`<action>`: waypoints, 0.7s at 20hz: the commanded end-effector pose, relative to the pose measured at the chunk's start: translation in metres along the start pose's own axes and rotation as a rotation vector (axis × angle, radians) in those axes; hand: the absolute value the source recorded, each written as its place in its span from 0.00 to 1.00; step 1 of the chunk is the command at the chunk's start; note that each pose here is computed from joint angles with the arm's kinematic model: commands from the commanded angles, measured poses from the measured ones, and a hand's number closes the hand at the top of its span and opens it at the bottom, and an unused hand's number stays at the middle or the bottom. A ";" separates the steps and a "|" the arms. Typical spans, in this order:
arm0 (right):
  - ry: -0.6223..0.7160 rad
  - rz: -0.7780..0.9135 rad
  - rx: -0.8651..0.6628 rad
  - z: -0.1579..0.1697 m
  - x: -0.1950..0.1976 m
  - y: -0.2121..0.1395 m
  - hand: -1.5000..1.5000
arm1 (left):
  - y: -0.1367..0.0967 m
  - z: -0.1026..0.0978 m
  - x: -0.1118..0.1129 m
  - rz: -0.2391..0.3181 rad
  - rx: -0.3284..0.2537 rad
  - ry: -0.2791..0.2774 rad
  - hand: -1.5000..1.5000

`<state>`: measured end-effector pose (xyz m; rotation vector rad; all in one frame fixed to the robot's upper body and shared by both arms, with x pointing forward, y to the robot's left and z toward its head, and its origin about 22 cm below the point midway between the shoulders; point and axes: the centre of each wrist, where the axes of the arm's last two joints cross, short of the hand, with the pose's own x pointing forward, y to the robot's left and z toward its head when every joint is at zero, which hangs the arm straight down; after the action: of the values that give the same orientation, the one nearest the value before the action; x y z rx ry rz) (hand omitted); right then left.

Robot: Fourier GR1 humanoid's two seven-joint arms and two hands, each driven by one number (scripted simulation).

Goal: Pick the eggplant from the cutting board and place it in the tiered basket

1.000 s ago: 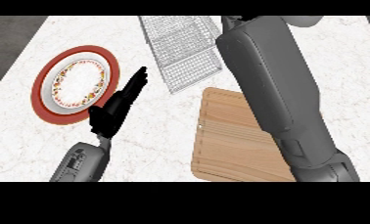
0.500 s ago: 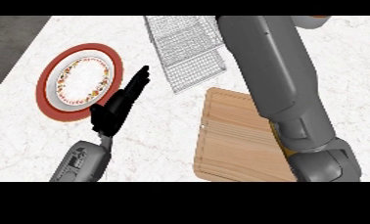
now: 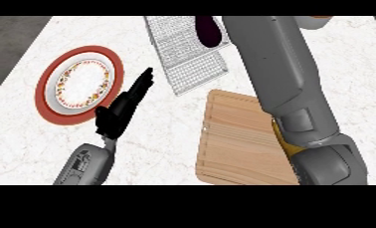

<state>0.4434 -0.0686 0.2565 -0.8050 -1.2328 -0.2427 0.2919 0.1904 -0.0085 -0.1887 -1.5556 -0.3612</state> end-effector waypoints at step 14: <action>-0.098 -0.273 -0.491 0.003 0.012 -0.006 0.00 | 0.041 0.036 -0.022 0.020 0.179 0.085 0.50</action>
<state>0.4483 -0.0675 0.2550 -1.1766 -1.4368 -0.4894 0.2763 0.2297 -0.0238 -0.0673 -1.5070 -0.2376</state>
